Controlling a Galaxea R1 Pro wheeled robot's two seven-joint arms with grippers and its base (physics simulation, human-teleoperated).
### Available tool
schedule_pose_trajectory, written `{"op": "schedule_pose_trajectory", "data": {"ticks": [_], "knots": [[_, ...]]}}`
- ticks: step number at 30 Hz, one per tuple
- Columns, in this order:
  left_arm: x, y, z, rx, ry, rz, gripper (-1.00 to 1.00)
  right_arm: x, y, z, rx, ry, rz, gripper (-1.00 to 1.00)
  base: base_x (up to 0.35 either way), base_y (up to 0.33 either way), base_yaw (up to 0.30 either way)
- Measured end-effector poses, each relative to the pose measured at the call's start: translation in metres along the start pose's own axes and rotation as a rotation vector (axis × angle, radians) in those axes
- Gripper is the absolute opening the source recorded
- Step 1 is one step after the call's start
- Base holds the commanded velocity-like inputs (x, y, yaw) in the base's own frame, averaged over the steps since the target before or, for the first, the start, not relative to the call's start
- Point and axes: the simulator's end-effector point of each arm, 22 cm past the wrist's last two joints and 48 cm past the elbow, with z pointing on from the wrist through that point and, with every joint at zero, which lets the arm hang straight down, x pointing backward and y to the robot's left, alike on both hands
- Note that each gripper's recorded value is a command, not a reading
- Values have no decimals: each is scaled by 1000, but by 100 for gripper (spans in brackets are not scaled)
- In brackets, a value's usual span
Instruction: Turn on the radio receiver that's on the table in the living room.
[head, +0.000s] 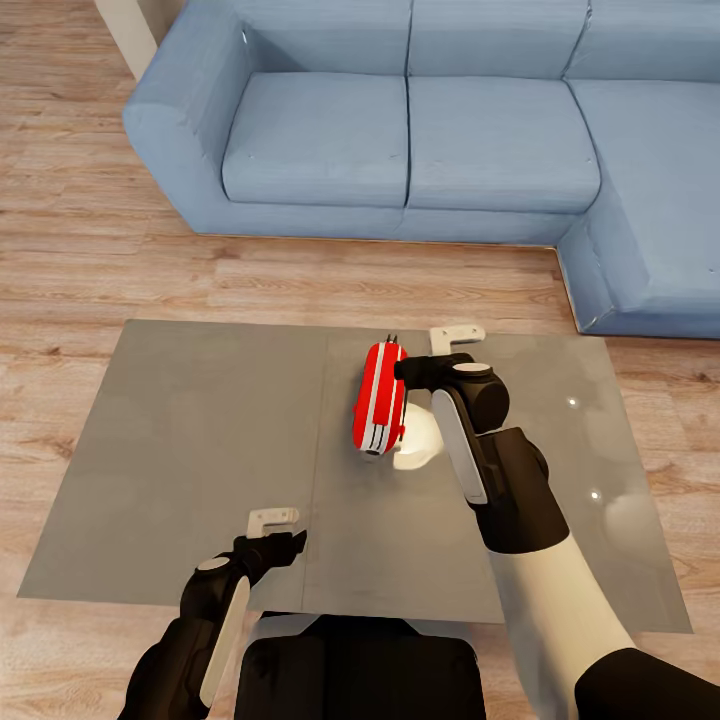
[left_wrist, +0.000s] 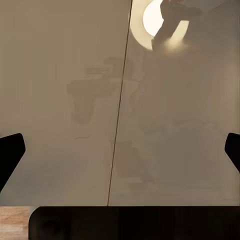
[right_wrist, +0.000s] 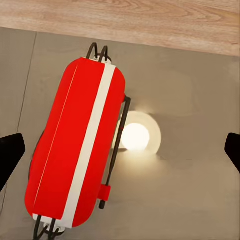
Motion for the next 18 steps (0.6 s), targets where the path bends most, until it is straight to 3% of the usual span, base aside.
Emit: {"op": "schedule_pose_trajectory", "data": {"ticks": [9, 18], "knots": [[0, 0, 0, 2, 0, -2, 100, 1, -1, 0, 0, 4, 8, 100, 0, 0, 0], [-1, -1, 0, 3, -1, -4, 100, 4, 13, 0, -63, 19, 42, 100, 0, 0, 0]]}}
